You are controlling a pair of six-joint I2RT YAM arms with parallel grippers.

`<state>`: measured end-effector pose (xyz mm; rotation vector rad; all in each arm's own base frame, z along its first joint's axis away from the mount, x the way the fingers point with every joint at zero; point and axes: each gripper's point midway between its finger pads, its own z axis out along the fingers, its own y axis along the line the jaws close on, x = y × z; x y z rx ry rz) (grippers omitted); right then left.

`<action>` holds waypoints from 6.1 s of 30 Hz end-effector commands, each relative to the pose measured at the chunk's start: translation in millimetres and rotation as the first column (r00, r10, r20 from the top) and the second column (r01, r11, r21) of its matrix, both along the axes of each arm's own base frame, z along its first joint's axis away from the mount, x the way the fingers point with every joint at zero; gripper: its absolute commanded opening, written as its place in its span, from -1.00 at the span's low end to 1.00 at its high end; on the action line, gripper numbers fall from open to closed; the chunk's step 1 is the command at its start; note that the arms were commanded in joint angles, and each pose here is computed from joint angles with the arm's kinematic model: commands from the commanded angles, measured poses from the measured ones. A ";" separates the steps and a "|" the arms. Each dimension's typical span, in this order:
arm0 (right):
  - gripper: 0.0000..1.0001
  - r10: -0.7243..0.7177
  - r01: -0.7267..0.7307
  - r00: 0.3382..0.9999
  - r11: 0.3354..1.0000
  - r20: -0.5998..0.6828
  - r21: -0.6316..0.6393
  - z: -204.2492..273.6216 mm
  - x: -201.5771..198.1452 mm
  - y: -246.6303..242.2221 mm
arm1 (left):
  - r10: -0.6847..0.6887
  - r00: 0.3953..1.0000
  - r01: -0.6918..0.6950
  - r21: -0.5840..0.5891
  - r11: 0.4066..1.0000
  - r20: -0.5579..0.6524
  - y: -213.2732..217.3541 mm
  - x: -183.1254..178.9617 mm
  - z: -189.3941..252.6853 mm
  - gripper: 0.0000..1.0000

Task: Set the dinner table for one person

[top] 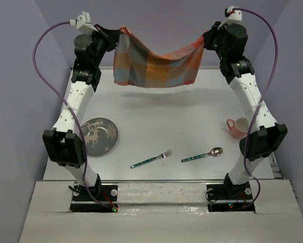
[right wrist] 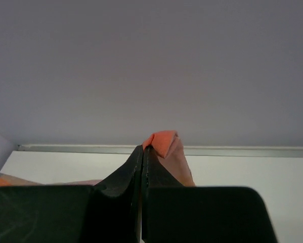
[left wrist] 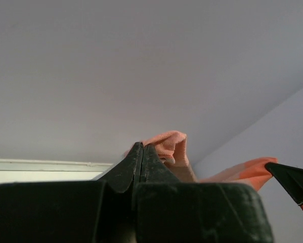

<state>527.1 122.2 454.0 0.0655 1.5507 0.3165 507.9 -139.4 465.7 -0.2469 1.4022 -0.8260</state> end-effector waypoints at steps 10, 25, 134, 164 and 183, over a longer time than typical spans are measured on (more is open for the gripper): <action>-1.00 0.062 -0.039 0.975 0.993 -0.213 0.113 -156.4 -52.1 3.0 | -0.075 0.970 0.056 -0.088 0.995 -0.230 -7.6 -41.5 -179.6 -1.00; -1.00 0.002 0.072 0.827 0.991 -0.562 0.109 -339.6 -109.0 -14.8 | -0.114 0.905 0.085 -0.088 0.992 -0.410 -2.9 -111.8 -336.6 -1.00; 0.08 0.852 -0.431 0.363 0.512 -0.377 0.743 -363.9 -285.4 422.8 | -0.019 0.998 0.001 0.291 0.957 0.058 27.1 -245.7 -100.9 0.98; -1.00 0.858 -0.479 0.420 0.487 -0.296 0.730 -340.8 -278.6 453.8 | 0.080 0.991 -0.110 0.299 0.948 0.110 48.1 -248.8 -80.8 0.98; -1.00 0.799 -0.413 0.596 0.391 -0.081 0.823 -226.9 -157.4 213.3 | 0.269 0.961 -0.278 0.269 0.922 0.069 85.9 -249.8 -90.3 0.98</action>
